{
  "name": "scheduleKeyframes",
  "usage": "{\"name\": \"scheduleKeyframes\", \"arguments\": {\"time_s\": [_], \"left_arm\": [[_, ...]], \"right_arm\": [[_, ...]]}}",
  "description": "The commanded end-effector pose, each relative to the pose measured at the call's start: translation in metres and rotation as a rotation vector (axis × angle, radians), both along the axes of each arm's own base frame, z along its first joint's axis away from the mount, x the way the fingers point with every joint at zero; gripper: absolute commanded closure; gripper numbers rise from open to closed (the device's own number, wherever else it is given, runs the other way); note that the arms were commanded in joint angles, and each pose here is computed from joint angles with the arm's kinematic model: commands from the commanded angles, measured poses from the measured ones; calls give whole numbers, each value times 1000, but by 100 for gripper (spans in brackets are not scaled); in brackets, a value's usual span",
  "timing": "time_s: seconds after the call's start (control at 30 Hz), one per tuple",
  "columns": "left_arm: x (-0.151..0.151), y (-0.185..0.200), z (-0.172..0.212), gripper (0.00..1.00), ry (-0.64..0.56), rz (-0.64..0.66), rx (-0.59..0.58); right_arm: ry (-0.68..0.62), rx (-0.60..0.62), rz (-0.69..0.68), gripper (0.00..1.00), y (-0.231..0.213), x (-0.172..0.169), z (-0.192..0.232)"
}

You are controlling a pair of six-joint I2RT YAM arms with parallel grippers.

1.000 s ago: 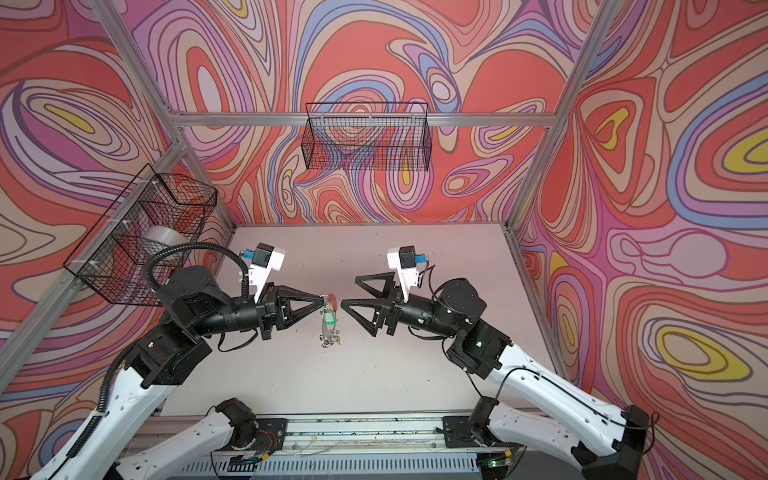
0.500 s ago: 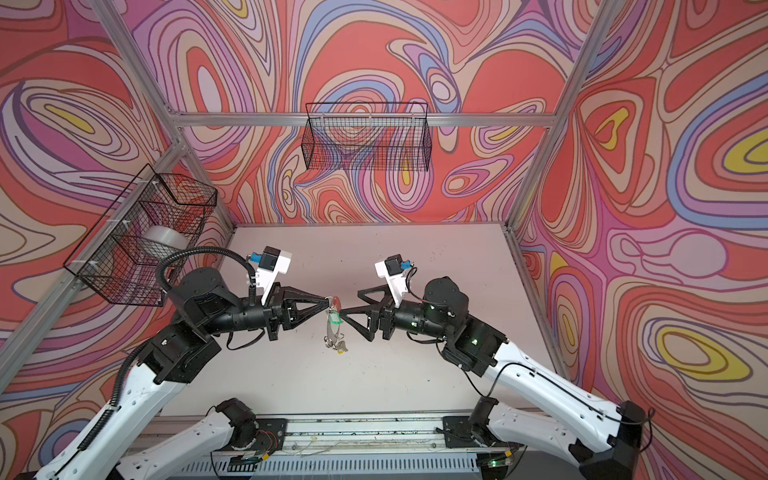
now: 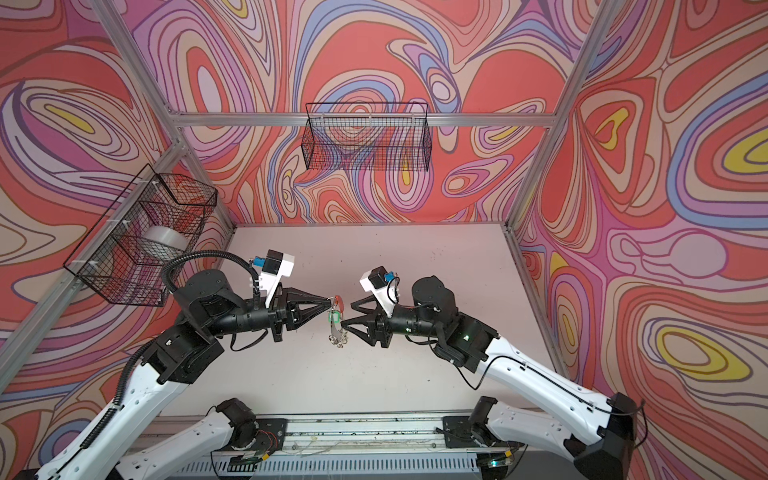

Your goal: Remove the keys from the keyring

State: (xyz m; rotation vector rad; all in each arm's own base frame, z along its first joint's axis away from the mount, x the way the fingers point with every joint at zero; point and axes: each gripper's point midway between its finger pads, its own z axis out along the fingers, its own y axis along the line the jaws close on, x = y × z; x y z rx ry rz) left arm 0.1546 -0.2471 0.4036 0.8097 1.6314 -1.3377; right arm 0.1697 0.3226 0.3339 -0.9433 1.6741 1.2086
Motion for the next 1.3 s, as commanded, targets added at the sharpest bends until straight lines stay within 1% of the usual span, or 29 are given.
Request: {"name": "scheduleKeyframes", "arguments": {"time_s": [0.0,0.13,0.37,0.5,0.57,0.73,0.97,1.27], "left_arm": [[-2,0,5,100,-56,-5,-9],[-3,0,4,100,-51,-11,-10],[-3,-1,4,100,-45,-14,-17],[-1,0,2,100,-43,1,-15],[0,1,1,100,-39,10,-11],[2,1,1,100,-36,21,-15],[1,1,3,100,-33,18,-23],[-1,1,7,100,-31,6,-40]], "right_arm": [[-99,61,50,42,3,-7,29],[-110,63,87,48,8,-10,33],[-102,74,142,49,16,-14,38],[-101,88,167,59,19,-17,42],[-102,91,175,60,20,-19,43],[-103,93,174,70,23,-18,44],[-94,82,163,73,23,-19,40],[-92,58,128,77,24,-11,35]]}}
